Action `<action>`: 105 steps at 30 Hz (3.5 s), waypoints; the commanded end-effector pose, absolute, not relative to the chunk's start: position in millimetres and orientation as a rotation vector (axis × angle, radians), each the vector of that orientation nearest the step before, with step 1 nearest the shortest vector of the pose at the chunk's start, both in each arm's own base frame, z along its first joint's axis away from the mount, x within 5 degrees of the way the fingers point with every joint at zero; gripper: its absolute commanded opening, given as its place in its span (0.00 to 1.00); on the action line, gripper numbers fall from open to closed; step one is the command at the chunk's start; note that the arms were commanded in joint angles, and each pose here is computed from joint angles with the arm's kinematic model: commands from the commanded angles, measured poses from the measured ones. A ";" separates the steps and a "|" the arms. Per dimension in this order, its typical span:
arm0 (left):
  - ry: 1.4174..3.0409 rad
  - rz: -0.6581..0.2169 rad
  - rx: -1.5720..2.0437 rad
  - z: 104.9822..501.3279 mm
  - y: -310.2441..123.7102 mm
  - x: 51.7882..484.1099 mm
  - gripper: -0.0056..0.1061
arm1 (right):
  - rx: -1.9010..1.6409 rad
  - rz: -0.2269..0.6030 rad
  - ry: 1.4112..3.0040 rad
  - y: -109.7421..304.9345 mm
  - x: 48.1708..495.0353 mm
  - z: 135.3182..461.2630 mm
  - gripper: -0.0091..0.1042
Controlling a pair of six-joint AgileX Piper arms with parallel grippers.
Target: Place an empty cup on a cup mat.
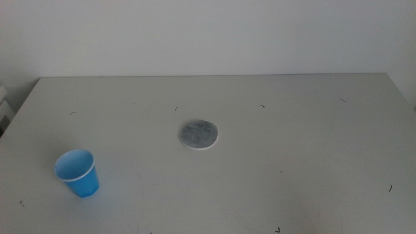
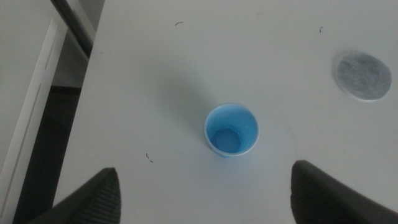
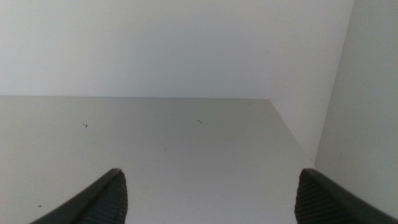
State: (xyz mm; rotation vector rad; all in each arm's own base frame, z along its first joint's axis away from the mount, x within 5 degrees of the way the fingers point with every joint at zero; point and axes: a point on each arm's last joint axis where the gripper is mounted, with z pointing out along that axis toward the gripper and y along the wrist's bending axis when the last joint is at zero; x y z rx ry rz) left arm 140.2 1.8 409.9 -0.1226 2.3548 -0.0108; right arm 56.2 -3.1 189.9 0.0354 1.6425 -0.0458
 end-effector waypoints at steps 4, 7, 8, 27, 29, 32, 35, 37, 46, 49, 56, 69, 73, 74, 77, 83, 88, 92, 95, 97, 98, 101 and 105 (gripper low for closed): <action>2.407 -0.011 -0.107 422.0 0.3 175.2 0.99 | 0.017 -0.058 1.535 -2.7 54.5 201.9 0.91; 2.484 -0.018 -0.108 415.1 -0.8 195.5 0.99 | 0.017 -0.058 1.535 -2.7 54.5 201.9 0.91; 2.515 -0.023 -0.101 411.2 -1.5 202.6 0.99 | 0.017 -0.058 1.535 -2.7 54.5 201.9 0.91; 2.843 0.010 -0.100 346.6 -1.1 266.0 0.99 | 0.017 -0.058 1.535 -2.7 54.5 201.9 0.91; 2.862 0.015 -0.074 342.9 -1.1 268.6 0.99 | 0.017 -0.058 1.535 -2.7 54.5 201.9 0.91; 2.896 0.023 0.020 333.6 -1.5 273.7 0.99 | 0.017 -0.058 1.535 -2.7 54.5 201.9 0.91; 2.921 0.023 0.051 319.3 -1.8 280.3 0.99 | 0.017 -0.058 1.535 -2.7 54.5 201.9 0.91; 2.917 0.023 0.052 309.8 -1.9 284.7 0.99 | 0.017 -0.058 1.535 -2.7 54.5 201.9 0.91; 2.902 0.020 0.059 266.4 -2.3 304.1 0.99 | 0.017 -0.058 1.535 -2.7 54.5 201.9 0.91; 2.886 0.019 0.059 256.8 -2.5 312.5 0.99 | 0.017 -0.058 1.535 -2.7 54.5 201.9 0.91; 2.901 0.024 0.064 234.6 -2.3 326.2 0.99 | 0.017 -0.058 1.535 -2.7 54.5 201.9 0.91; 2.972 0.023 0.067 203.9 -2.5 335.7 0.66 | 0.017 -0.058 1.535 -2.7 54.5 201.9 0.91; 2.990 0.022 0.066 203.9 -2.5 333.9 0.31 | 0.017 -0.058 1.535 -2.7 54.5 201.9 0.91; 2.998 0.022 0.066 204.4 -2.5 333.1 0.23 | 0.017 -0.058 1.535 -2.7 54.5 201.9 0.91; 3.018 0.020 0.065 205.4 -2.6 331.4 0.05 | 0.017 -0.058 1.535 -2.7 54.5 201.9 0.91; 2.973 -0.018 0.040 220.6 -5.1 327.5 0.05 | 0.017 -0.058 1.535 -2.7 54.5 201.9 0.91; 2.930 -0.111 -0.036 245.0 -10.3 328.0 0.05 | 0.017 -0.058 1.535 -2.7 54.5 201.9 0.91; 2.890 -0.190 -0.023 269.8 -24.4 336.1 0.05 | 0.017 -0.058 1.535 -2.7 54.5 201.9 0.91; 2.839 -0.182 0.018 286.2 -40.9 341.9 0.05 | 0.017 -0.058 1.535 -2.7 54.5 201.9 0.91; 2.820 -0.171 0.018 293.7 -52.5 347.0 0.05 | 0.017 -0.058 1.535 -2.7 54.5 201.9 0.91; 2.818 -0.165 0.015 296.3 -59.2 350.4 0.05 | 0.017 -0.058 1.535 -2.7 54.5 201.9 0.91; 2.832 -0.164 0.065 299.6 -81.6 361.5 0.05 | 0.017 -0.058 1.535 -2.7 54.5 201.9 0.91; 2.840 -0.184 0.147 299.5 -114.9 381.5 0.05 | 0.017 -0.058 1.535 -2.7 54.5 201.9 0.91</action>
